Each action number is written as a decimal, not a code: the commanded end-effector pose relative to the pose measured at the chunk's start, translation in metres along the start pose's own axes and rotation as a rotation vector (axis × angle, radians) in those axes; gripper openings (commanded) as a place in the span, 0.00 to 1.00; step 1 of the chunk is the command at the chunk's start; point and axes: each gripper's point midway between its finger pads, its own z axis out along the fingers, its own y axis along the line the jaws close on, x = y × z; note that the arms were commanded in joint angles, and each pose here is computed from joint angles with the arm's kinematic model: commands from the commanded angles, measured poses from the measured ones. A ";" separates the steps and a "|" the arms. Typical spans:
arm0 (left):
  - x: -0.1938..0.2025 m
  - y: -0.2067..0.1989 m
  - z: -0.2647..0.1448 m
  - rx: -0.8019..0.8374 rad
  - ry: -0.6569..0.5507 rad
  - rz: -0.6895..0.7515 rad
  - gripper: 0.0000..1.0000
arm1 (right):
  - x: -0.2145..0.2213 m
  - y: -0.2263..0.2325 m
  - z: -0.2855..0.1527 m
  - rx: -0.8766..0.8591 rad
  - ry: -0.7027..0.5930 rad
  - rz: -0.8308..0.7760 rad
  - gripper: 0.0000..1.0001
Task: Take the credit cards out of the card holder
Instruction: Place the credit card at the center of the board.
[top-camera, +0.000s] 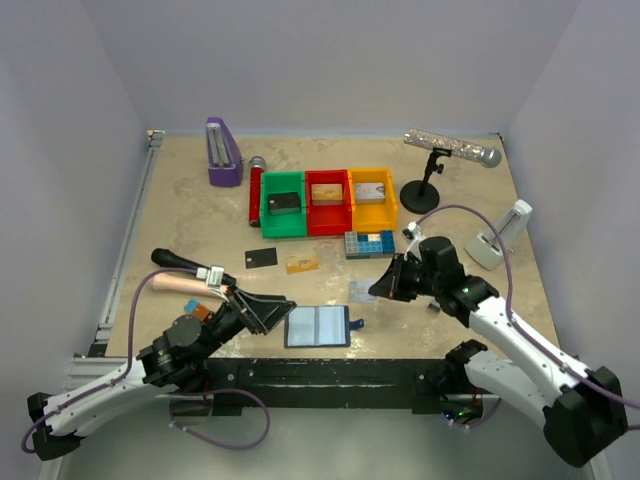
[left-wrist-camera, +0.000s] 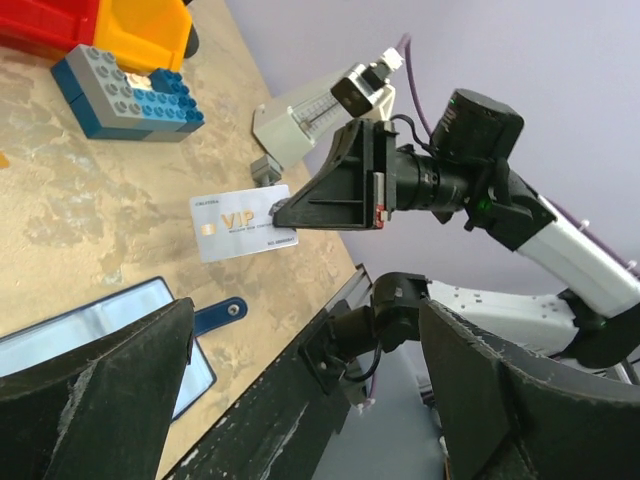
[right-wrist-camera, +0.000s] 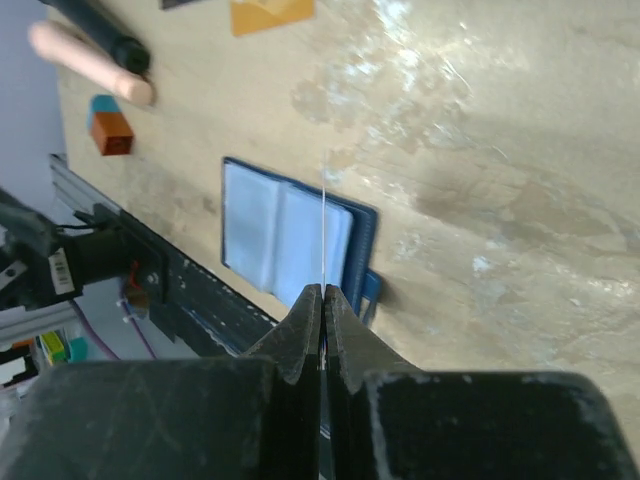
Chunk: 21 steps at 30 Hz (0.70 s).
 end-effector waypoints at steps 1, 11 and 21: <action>-0.003 -0.006 -0.003 -0.003 0.017 0.003 0.98 | 0.001 -0.009 0.014 -0.008 0.086 -0.014 0.00; 0.017 -0.006 0.001 0.018 0.104 0.010 0.98 | -0.022 -0.043 0.029 0.060 0.127 0.070 0.00; 0.026 0.005 0.001 -0.014 0.136 0.028 0.98 | -0.033 -0.055 0.046 0.048 0.171 0.113 0.00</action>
